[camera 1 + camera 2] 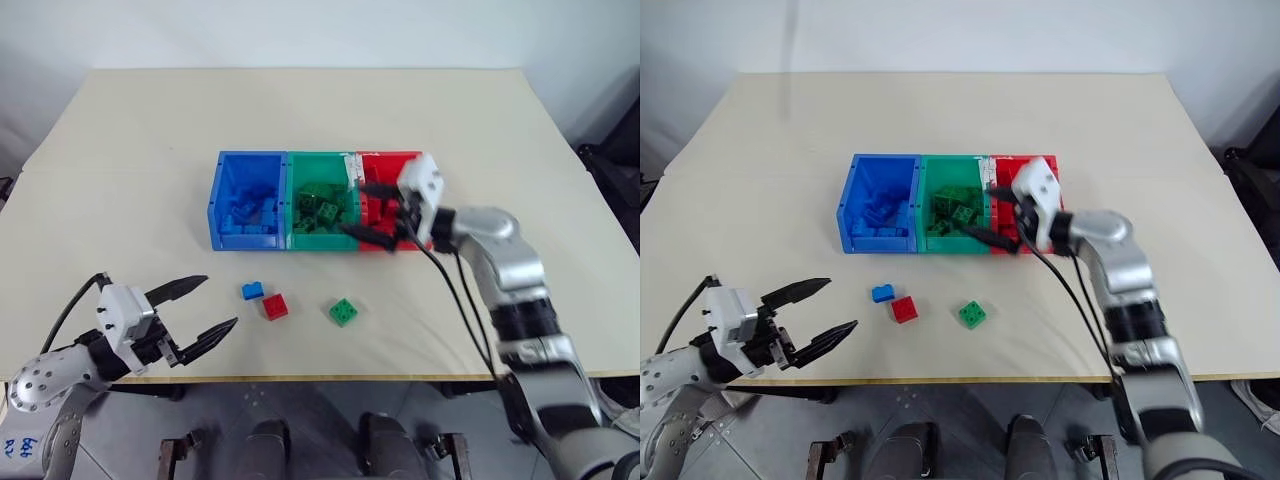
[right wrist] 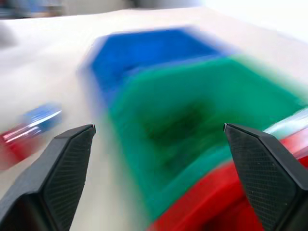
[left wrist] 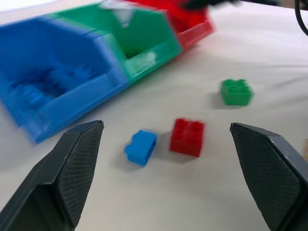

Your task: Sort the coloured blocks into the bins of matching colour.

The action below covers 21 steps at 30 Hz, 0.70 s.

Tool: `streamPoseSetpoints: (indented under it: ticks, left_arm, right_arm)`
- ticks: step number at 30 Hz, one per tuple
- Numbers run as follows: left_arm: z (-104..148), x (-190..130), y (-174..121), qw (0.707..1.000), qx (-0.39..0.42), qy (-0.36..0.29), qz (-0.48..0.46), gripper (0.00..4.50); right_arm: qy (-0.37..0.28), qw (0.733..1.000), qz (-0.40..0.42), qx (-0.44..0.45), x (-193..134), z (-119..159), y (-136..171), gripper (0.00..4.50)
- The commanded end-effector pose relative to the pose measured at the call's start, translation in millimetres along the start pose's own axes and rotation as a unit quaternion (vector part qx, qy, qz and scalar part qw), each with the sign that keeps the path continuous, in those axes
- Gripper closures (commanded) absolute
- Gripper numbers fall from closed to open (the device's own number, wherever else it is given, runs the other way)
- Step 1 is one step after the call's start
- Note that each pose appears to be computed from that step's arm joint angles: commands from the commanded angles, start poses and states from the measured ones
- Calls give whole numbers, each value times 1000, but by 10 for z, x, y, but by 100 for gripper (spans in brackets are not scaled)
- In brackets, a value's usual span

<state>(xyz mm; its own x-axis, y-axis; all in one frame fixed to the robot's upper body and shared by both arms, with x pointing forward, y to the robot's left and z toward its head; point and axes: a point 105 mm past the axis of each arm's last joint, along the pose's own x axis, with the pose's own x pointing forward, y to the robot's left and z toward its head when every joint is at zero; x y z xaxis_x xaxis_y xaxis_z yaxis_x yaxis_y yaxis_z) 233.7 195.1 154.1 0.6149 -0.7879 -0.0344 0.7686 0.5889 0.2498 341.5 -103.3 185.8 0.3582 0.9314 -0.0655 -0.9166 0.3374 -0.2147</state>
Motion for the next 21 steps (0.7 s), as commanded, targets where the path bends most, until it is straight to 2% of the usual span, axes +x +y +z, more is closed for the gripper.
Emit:
streamPoseSetpoints:
  ticks: [1,6,9,12,16,21]
  left_arm:
    - [33,159,-39,999,19,-9,-46,0]
    - [-19,387,-143,992,35,-9,-118,0]
    - [-37,437,-220,987,43,-8,-155,0]
    - [-34,446,-223,986,45,-10,-161,0]
    - [-29,410,-180,988,47,-6,-149,0]
    - [-18,325,-184,990,44,0,-137,0]
  right_arm:
    - [4,1000,15,-25,-371,72,134,2]
    - [115,991,8,-61,-1015,-309,193,2]
    - [134,989,16,-64,-1129,-350,227,2]
    - [126,988,64,-66,-994,-335,333,2]
    - [145,972,157,-94,-682,-407,450,2]
    - [127,963,212,-104,-306,-396,468,2]
